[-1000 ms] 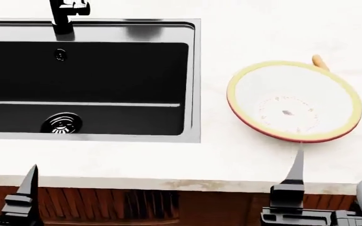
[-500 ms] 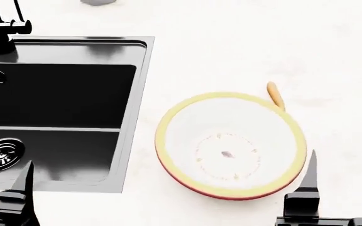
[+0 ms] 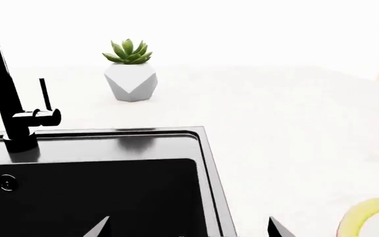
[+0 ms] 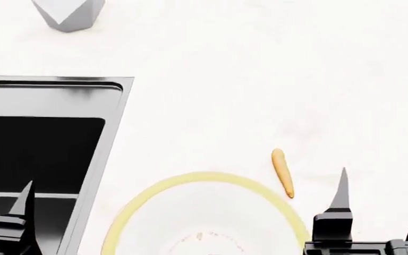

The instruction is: There is a mixed pile of frozen fruits and vegetables on the counter. Locate all the frozen vegetables and place the items in a bowl on the counter. Take all the frozen fruits and defrost them in a running sink.

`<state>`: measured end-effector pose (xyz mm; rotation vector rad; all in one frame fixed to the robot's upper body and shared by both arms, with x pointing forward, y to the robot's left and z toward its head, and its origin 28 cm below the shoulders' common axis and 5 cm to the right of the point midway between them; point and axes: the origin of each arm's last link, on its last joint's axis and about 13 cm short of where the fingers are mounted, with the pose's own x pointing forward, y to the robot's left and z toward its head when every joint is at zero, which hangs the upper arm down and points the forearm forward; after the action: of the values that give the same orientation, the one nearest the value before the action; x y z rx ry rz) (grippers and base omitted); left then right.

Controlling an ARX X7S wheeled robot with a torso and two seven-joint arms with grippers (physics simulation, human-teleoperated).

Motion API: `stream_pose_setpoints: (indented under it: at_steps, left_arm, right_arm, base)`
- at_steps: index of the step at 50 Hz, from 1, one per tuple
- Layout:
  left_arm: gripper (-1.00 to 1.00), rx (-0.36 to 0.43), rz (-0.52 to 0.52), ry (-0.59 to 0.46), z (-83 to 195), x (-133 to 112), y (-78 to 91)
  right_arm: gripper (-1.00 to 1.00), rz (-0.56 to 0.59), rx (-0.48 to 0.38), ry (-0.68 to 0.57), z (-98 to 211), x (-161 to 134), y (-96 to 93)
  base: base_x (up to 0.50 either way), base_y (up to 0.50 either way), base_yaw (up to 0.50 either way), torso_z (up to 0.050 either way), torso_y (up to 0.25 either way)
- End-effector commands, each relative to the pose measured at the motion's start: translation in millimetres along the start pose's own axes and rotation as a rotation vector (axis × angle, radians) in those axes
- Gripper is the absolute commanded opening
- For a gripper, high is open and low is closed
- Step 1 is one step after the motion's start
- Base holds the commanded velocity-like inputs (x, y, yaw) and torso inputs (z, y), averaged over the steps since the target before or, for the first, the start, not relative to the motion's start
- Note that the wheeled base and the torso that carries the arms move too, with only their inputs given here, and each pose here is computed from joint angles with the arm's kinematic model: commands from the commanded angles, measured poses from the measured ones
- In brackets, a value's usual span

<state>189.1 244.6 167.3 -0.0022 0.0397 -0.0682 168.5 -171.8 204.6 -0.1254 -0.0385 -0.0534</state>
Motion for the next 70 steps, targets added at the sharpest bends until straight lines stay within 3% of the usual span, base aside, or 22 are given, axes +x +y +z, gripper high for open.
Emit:
stream_pose_setpoints:
  at_steps: [1,9,10,13,17,19,25,30,35,45,53,70]
  left_arm:
    - [1.0,-0.032,-0.022,-0.022,1.1,-1.3,2.1]
    - [1.0,-0.035,-0.024,-0.017,-0.4,0.0,2.6]
    - [1.0,-0.035,-0.025,-0.015,-1.0,0.3,2.5]
    - [1.0,-0.033,-0.03,-0.012,-0.8,1.3,2.3]
    - [1.0,-0.057,-0.033,-0.014,-0.3,4.2,0.8]
    - [1.0,-0.057,-0.034,-0.018,2.1,7.2,-0.4]
    - [1.0,-0.027,-0.046,-0.008,4.8,10.8,0.1]
    - [1.0,-0.023,-0.052,-0.004,7.0,11.4,-0.4]
    - [1.0,-0.024,-0.055,-0.006,7.7,10.7,-0.8]
    - [1.0,-0.029,-0.061,0.004,1.3,7.5,0.9]
    - [1.0,-0.032,-0.063,0.008,-1.2,10.7,-0.1]
    - [1.0,-0.032,-0.067,0.021,-7.4,6.5,1.2]
  right_arm:
    - [1.0,0.031,0.032,0.009,0.8,5.6,1.8]
    - [1.0,0.086,0.044,0.11,13.0,21.3,1.0]
    - [1.0,0.068,0.081,0.13,19.0,26.3,-2.6]
    - [1.0,0.15,0.015,0.165,38.6,34.2,-0.5]
    - [1.0,0.184,-0.023,0.28,46.3,53.6,0.2]
    - [1.0,0.219,0.025,0.351,48.2,66.7,0.1]
    - [1.0,0.303,0.01,0.537,57.2,110.3,2.3]
    - [1.0,0.294,-0.033,0.614,65.2,132.6,3.6]
    - [1.0,0.297,-0.013,0.678,67.5,155.9,6.0]
    - [1.0,0.343,-0.025,0.855,41.8,196.2,26.2]
    - [1.0,0.335,0.006,0.916,19.8,217.1,31.3]
    - [1.0,0.347,0.037,1.021,-17.7,220.0,43.8]
  base:
    - [0.5,-0.21,0.0,0.0,0.0]
    - [0.23,-0.03,0.0,0.0,0.001]
    - [0.0,0.0,0.0,0.0,0.0]
    - [0.0,0.0,0.0,0.0,0.0]
    - [0.0,0.0,0.0,0.0,0.0]
    - [0.0,0.0,0.0,0.0,0.0]
    - [0.0,0.0,0.0,0.0,0.0]
    - [0.0,0.0,0.0,0.0,0.0]
    - [0.0,0.0,0.0,0.0,0.002]
    - [0.0,0.0,0.0,0.0,0.0]
    - [0.0,0.0,0.0,0.0,0.0]
    - [0.0,0.0,0.0,0.0,0.0]
